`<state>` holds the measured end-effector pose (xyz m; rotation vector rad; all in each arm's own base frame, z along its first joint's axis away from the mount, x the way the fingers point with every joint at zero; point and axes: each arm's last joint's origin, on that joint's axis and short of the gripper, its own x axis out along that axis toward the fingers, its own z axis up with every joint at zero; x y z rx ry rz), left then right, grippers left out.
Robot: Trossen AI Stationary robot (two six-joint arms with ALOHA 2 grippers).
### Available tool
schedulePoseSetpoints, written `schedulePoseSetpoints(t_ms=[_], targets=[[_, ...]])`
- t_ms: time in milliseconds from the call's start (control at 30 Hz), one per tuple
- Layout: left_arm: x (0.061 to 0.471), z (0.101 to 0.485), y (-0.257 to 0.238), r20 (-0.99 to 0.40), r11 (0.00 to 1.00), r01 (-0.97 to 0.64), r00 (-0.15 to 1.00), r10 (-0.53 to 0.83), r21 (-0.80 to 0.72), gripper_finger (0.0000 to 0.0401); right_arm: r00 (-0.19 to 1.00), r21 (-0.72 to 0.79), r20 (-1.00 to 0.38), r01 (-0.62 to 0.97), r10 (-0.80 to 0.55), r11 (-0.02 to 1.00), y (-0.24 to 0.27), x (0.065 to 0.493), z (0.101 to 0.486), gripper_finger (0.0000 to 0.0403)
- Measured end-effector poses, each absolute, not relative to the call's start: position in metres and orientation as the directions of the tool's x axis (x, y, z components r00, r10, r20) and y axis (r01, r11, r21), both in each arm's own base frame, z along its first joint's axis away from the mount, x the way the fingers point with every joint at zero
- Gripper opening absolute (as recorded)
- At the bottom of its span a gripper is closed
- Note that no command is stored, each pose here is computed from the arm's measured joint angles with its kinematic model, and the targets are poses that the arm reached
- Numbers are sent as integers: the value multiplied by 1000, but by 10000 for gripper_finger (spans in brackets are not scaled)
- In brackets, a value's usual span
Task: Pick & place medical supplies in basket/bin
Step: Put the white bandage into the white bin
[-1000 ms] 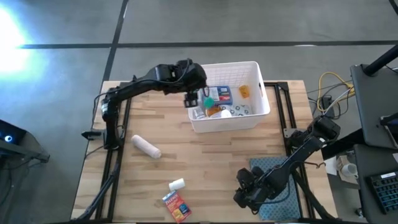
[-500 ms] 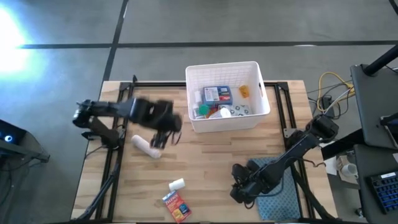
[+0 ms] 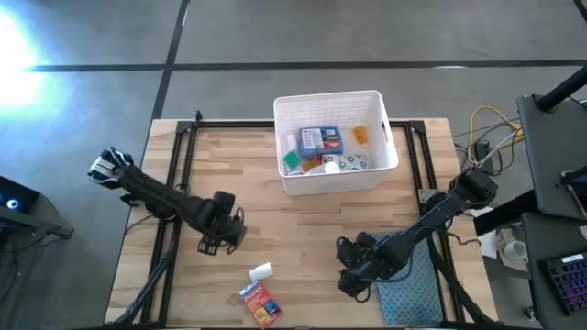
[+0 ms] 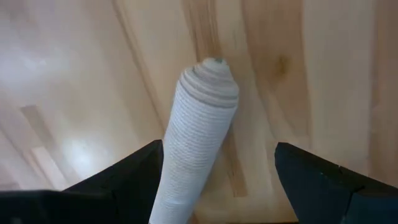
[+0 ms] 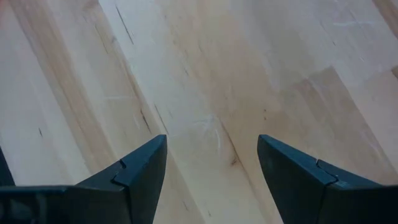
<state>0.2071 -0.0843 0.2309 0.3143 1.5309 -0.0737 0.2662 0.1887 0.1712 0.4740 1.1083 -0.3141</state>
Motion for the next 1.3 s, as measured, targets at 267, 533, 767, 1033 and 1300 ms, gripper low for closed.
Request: schedulePoseSetpoints(t_ms=[267,533,767,1033,1300], targets=[[199,189,-79,-994,940,323,34,105,110,285,404,212,-915,462,9,861,187,267,171,240],[195,164,-53,-986,963,216,7,166,164,284,404,213,-915,464,8,860,187,267,171,240],[204,164,-30,-987,975,149,16,162,163,242,404,212,-915,469,6,858,186,268,171,240],[212,173,-11,-987,986,46,20,157,158,144,403,220,-915,490,5,844,186,268,171,240],[252,285,-16,-954,973,-215,266,142,85,88,402,221,-915,502,1,836,186,268,171,240]])
